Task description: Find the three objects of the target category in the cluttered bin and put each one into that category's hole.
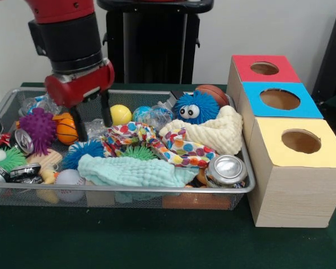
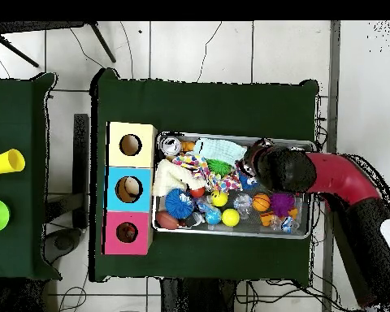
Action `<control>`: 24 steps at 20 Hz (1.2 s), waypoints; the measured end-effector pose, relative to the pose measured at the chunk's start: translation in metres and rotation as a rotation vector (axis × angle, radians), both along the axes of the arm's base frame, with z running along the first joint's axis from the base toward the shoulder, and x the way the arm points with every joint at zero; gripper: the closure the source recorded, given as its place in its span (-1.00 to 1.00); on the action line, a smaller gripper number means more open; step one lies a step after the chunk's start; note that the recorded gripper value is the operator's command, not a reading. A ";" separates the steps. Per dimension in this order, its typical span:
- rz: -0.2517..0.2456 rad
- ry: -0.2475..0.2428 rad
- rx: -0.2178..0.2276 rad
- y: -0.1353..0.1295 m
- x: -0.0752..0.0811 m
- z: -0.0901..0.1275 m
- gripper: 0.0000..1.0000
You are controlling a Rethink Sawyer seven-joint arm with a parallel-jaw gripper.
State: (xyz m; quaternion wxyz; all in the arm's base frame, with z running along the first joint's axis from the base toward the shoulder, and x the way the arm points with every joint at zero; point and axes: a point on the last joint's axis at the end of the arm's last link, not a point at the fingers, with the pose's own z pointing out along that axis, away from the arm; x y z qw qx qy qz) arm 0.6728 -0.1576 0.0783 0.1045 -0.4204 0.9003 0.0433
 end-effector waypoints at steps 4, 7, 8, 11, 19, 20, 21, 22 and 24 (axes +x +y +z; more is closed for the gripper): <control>-0.037 -0.049 -0.026 -0.020 0.035 -0.010 -1.00; -0.047 -0.062 -0.052 -0.031 0.047 -0.015 -1.00; -0.048 -0.062 -0.068 -0.036 0.050 -0.017 -1.00; -0.046 -0.052 -0.114 -0.049 0.055 -0.023 -1.00; -0.013 0.112 -0.273 -0.085 0.034 -0.032 -1.00; -0.013 0.131 -0.284 -0.089 0.029 -0.033 -1.00; -0.014 0.139 -0.289 -0.091 0.027 -0.033 -1.00; -0.020 0.154 -0.301 -0.099 0.021 -0.034 -1.00; -0.024 0.161 -0.307 -0.103 0.018 -0.035 -1.00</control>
